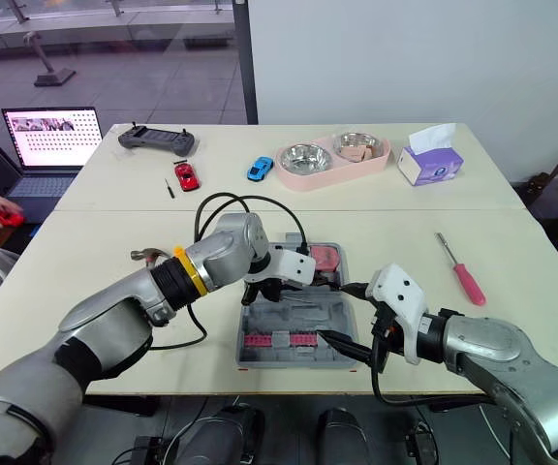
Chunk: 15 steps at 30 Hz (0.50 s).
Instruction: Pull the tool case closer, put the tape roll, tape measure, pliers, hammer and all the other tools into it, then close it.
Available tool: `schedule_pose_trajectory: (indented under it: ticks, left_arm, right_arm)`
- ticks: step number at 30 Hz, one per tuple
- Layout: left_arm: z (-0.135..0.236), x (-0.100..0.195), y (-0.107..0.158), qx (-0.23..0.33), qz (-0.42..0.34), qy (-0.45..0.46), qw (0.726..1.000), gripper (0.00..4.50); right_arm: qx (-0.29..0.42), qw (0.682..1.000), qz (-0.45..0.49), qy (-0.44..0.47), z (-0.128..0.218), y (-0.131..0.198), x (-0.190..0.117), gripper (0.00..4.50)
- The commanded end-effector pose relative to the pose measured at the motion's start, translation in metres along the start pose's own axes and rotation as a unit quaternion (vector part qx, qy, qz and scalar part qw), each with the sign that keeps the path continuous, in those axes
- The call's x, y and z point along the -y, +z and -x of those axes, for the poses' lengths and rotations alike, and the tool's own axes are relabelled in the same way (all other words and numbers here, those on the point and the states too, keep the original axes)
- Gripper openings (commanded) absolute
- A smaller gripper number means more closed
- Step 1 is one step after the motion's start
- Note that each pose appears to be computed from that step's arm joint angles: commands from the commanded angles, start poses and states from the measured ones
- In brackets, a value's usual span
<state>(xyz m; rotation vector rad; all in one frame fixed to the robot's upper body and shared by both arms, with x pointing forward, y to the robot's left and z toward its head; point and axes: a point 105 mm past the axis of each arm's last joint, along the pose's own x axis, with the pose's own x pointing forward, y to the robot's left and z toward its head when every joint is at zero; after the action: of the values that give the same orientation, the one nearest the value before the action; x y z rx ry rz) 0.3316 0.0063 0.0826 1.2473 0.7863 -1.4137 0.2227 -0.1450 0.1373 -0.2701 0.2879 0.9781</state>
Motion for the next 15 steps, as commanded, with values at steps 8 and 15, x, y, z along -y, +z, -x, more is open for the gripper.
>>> schedule_pose_trajectory:
  ticks: [8, 15]
  left_arm:
    - [0.018, 0.003, -0.005, 0.011, 0.017, -0.001, 1.0, 0.03]
    - [0.046, 0.009, -0.008, 0.061, 0.073, -0.021, 0.995, 0.03]
  right_arm:
    - [0.021, 1.0, 0.017, 0.005, -0.003, 0.01, -0.005, 4.5]
    - [0.027, 1.0, 0.013, 0.006, -0.007, 0.01, -0.009, 4.5]
